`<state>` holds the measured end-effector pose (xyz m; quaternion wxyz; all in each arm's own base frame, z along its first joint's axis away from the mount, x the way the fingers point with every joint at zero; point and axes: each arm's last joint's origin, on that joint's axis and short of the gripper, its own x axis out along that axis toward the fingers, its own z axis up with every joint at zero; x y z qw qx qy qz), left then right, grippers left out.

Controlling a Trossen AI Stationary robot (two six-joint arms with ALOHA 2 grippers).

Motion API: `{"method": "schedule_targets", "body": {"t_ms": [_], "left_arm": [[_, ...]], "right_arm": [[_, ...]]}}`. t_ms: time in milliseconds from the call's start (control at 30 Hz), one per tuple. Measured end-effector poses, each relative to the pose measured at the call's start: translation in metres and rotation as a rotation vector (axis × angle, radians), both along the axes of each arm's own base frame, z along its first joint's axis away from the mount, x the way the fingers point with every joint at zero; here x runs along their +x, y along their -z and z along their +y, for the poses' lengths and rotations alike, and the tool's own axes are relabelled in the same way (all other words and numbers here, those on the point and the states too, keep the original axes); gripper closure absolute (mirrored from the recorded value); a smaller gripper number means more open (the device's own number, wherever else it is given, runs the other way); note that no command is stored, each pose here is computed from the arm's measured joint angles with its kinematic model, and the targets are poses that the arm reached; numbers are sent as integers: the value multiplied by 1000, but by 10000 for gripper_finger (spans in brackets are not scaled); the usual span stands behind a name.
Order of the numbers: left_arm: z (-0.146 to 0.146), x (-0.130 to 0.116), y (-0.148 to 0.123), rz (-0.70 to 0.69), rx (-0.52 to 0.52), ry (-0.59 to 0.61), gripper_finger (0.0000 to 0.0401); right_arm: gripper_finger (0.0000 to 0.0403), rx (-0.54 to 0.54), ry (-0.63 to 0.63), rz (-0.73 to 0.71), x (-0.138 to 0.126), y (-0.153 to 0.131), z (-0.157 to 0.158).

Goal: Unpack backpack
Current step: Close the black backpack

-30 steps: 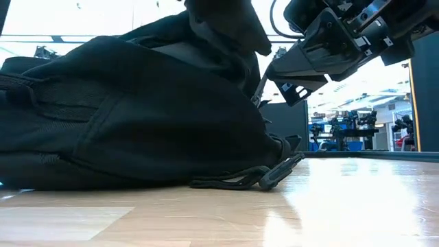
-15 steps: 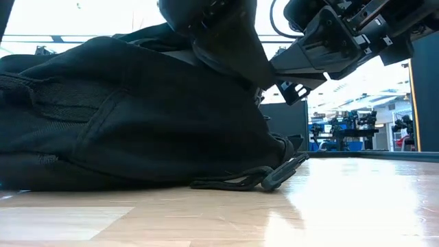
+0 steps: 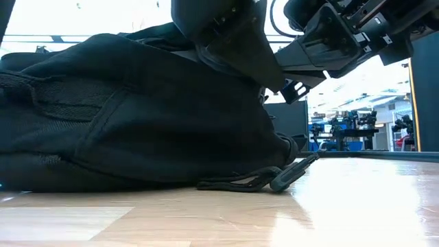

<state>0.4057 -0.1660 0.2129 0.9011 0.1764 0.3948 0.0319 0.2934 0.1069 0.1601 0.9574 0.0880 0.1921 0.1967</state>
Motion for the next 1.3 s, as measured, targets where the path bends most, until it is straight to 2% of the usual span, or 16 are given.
{"method": "schedule_targets", "body": {"t_ms": [133,200,367,533,667,767,933,1033,1167,1300], "left_arm": [[0,0,1,9,-7,8,362],[0,0,1,10,-7,9,387],[-2,0,-2,4,10,23,399],[-4,0,-13,0,11,26,401],[-4,0,-15,4,10,37,401],[-4,0,-15,11,10,39,401],[-3,0,-14,11,18,31,401],[-3,-1,-14,10,33,19,401],[-5,0,-21,-15,42,33,401],[-6,3,-32,-41,50,52,401]], "right_arm": [[403,0,2,-1,0,0,0],[403,1,-3,0,0,0,0],[396,-44,-52,4,-3,-1,0],[368,-108,-92,-60,-10,-15,8],[325,-174,-101,-87,-15,-16,16],[276,-208,-93,-85,-17,-15,20],[187,-308,-27,-57,-20,-11,22],[149,-396,55,-10,-23,-6,21],[131,-486,147,42,-24,3,14],[145,-527,219,65,-24,4,11]]}}
